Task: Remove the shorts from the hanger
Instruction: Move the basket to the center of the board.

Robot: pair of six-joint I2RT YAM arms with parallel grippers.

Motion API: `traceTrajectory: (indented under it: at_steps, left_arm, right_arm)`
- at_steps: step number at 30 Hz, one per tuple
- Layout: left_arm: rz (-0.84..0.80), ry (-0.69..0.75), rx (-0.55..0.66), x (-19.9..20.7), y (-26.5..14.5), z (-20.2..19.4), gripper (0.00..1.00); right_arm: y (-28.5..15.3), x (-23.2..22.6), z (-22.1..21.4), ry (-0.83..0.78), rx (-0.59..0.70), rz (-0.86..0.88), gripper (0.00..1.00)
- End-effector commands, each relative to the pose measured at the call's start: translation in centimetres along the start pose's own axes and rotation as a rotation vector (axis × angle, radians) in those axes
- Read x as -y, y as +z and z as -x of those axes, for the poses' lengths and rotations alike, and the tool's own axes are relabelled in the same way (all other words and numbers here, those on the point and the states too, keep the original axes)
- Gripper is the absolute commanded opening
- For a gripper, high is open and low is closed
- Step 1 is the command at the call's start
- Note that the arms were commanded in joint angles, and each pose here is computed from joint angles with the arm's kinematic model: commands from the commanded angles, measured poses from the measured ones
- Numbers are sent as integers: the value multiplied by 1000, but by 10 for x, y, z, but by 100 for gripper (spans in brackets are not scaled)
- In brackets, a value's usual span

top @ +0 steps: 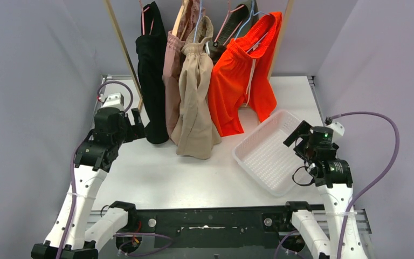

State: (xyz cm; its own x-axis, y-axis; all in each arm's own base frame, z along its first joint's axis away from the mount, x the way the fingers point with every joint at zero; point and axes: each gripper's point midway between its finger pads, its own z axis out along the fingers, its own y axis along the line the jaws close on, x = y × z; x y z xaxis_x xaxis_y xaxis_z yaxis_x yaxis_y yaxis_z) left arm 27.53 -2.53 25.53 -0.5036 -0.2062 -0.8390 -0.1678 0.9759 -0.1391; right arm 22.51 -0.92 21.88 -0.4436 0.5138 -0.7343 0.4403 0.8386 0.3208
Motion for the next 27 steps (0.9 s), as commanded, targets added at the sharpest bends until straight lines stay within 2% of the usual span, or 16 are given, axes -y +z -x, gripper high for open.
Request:
traceTrajectory:
  at_steps: [1, 6, 9, 13, 16, 20, 23, 25, 27]
  left_arm:
    - [-138, -30, -28, 26, 6, -10, 85]
    - [-204, -70, -72, 35, 15, -35, 85]
    - [-258, -67, -70, 42, 19, -44, 85]
    - [-378, -44, -78, 59, 18, -55, 85]
    - [-453, -38, -65, 70, 18, -58, 85]
    - [-520, -17, -56, 79, 18, -62, 85]
    - [-616, 8, -51, 91, 12, -66, 85]
    - [-712, 12, -46, 105, 3, -64, 85]
    - [-796, 18, -46, 116, -8, -62, 85]
  right_arm:
    - [14, 31, -20, 138, -13, -188, 98]
    - [45, 45, -43, 172, -91, -246, 98]
    - [61, 68, -51, 180, -124, -349, 98]
    - [77, 95, -38, 149, -96, -449, 98]
    - [93, 116, -35, 171, -148, -480, 98]
    - [117, 120, -19, 153, -159, -434, 98]
    - [108, 114, 6, 173, -154, -462, 98]
    - [92, 99, 23, 159, -91, -465, 98]
    - [68, 100, 37, 165, 4, -540, 98]
